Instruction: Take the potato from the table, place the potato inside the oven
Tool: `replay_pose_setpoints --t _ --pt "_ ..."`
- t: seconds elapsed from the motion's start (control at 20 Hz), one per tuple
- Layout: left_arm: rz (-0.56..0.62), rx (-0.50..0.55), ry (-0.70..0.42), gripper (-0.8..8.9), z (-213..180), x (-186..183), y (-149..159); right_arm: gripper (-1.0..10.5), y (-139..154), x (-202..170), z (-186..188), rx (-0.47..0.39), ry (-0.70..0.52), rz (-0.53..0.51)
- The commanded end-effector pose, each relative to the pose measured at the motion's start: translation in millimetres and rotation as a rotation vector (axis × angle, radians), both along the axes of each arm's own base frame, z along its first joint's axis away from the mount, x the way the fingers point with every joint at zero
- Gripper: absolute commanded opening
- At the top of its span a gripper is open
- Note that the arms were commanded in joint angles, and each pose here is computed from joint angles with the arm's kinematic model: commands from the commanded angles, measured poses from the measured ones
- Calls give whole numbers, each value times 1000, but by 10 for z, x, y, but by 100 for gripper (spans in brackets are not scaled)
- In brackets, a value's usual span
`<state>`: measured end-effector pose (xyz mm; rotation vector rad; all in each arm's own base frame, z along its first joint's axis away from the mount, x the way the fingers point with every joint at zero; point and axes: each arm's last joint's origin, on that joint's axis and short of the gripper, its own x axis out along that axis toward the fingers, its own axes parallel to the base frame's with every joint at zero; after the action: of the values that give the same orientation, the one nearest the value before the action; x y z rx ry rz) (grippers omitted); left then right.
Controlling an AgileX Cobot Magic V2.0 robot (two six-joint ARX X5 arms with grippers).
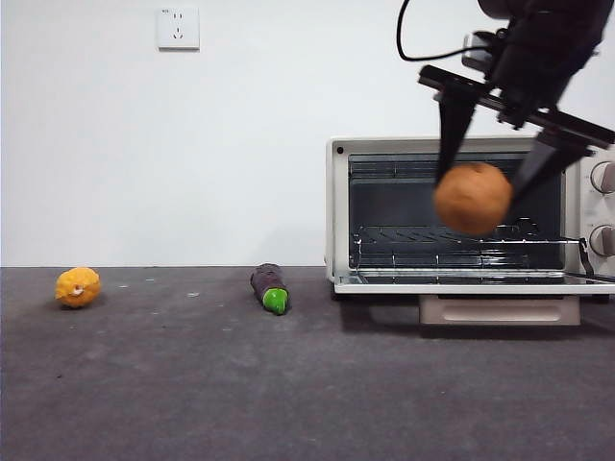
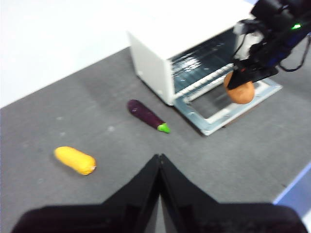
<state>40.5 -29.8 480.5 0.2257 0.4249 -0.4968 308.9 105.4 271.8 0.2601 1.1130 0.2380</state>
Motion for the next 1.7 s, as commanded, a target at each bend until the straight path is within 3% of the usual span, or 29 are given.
replay_pose_setpoints --t 0.05,0.4,1.05,1.4,1.5,1.7 --pt "35 20 -21 -5 -5 3 15 63 24 80 56 15 -102 -10" --pt "121 60 -47 -5 -3 40 14 60 56 305 75 15 -287 -123" --pt "120 63 -42 -5 -5 57 -3 60 133 684 -355 -38 -350 -245" --pt "142 71 -50 -5 -3 60 3 66 152 740 -419 -33 -366 -250" --pt "151 75 -53 -5 -3 61 5 98 152 741 -417 -31 -368 -251" --pt "151 77 -51 -5 -4 68 -2 301 144 739 -421 -53 -369 -267"
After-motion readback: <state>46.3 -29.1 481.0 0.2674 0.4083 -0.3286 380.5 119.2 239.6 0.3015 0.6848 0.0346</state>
